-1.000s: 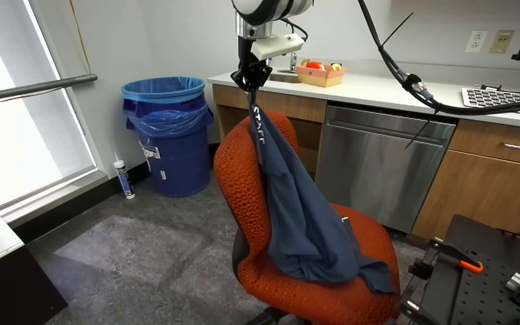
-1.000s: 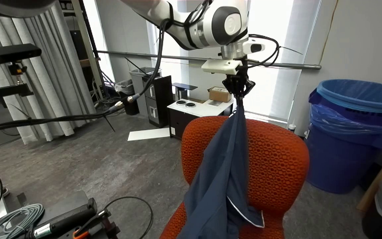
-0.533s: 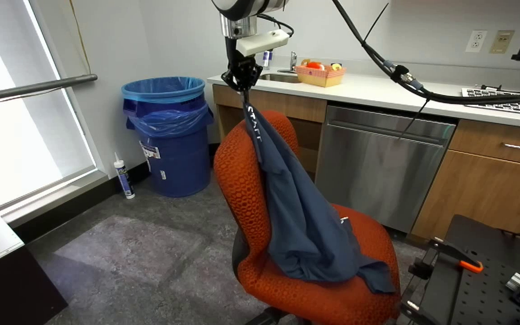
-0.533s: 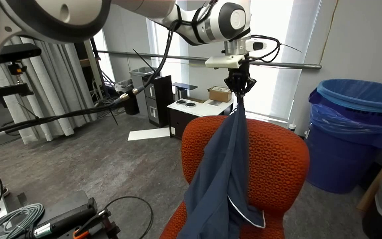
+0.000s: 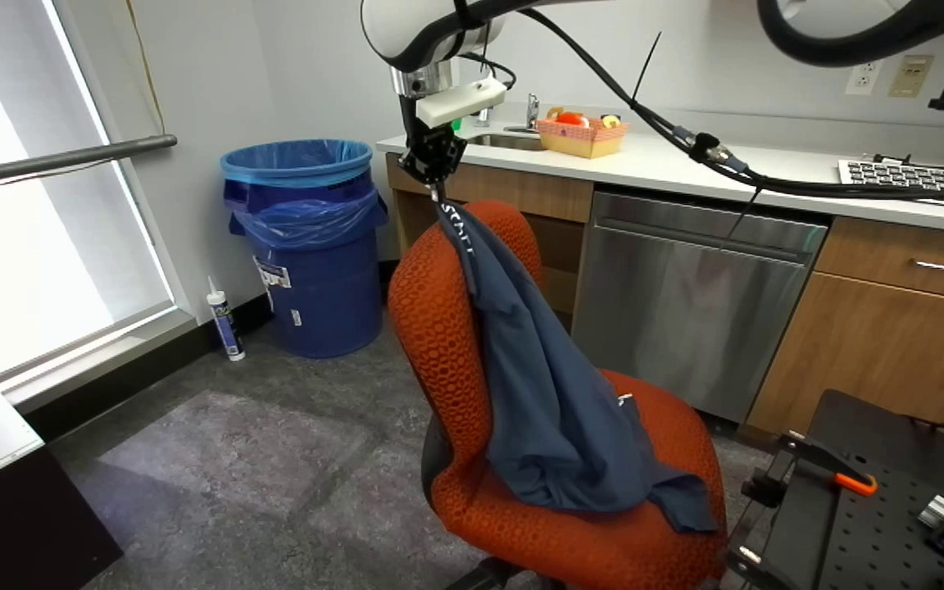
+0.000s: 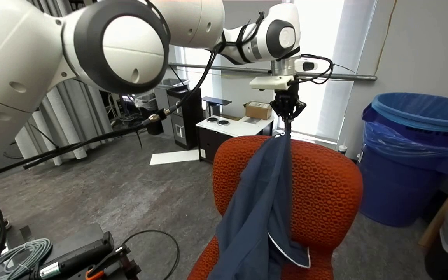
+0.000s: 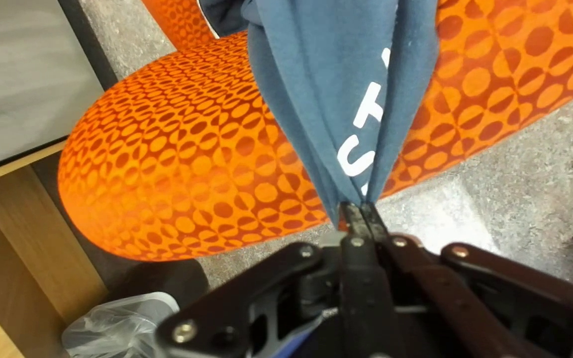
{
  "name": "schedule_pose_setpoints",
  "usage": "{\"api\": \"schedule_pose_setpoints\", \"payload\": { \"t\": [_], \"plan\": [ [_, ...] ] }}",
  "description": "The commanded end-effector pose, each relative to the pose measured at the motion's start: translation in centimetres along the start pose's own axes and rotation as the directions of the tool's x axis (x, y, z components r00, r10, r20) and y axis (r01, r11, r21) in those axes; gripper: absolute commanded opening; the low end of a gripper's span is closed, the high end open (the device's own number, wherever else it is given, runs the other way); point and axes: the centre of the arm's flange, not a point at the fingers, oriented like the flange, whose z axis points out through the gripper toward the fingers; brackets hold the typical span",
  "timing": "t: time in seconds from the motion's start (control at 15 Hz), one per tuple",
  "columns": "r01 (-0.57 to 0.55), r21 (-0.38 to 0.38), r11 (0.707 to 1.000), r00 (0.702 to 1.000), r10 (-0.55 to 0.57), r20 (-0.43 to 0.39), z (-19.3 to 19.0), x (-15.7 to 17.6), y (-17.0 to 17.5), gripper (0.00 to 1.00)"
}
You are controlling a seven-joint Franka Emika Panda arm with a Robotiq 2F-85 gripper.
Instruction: Pick up the shirt from the seat and hang it on the backrest of the chair
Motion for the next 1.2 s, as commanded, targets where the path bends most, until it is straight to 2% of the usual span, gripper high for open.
{"api": "schedule_pose_setpoints", "payload": {
  "t": [0.0, 0.27, 0.53, 0.67, 0.73, 0.93, 1.0, 1.13],
  "plan": [
    [-0.022, -0.012, 1.0, 1.0, 0.022, -0.013, 1.3, 7.7, -0.4, 0.0],
    [-0.019, -0.018, 1.0, 1.0, 0.019, 0.006, 4.1, 7.8, -0.7, 0.0],
    [-0.018, -0.027, 0.999, 1.0, 0.019, 0.014, 4.7, 7.6, -0.6, 0.0],
    [-0.021, -0.027, 0.999, 1.0, 0.021, 0.01, 4.7, 7.4, -0.6, 0.28],
    [-0.024, -0.024, 0.999, 1.0, 0.025, 0.007, 4.6, 7.3, -0.7, 0.33],
    [-0.019, -0.02, 1.0, 1.0, 0.019, 0.002, 4.6, 7.0, -0.9, 0.58],
    [-0.012, -0.028, 1.0, 1.0, 0.013, 0.003, 4.2, 2.2, -0.3, 0.39],
    [-0.011, -0.028, 1.0, 1.0, 0.012, 0.003, 4.4, 2.2, -0.4, 0.55]
  ]
}}
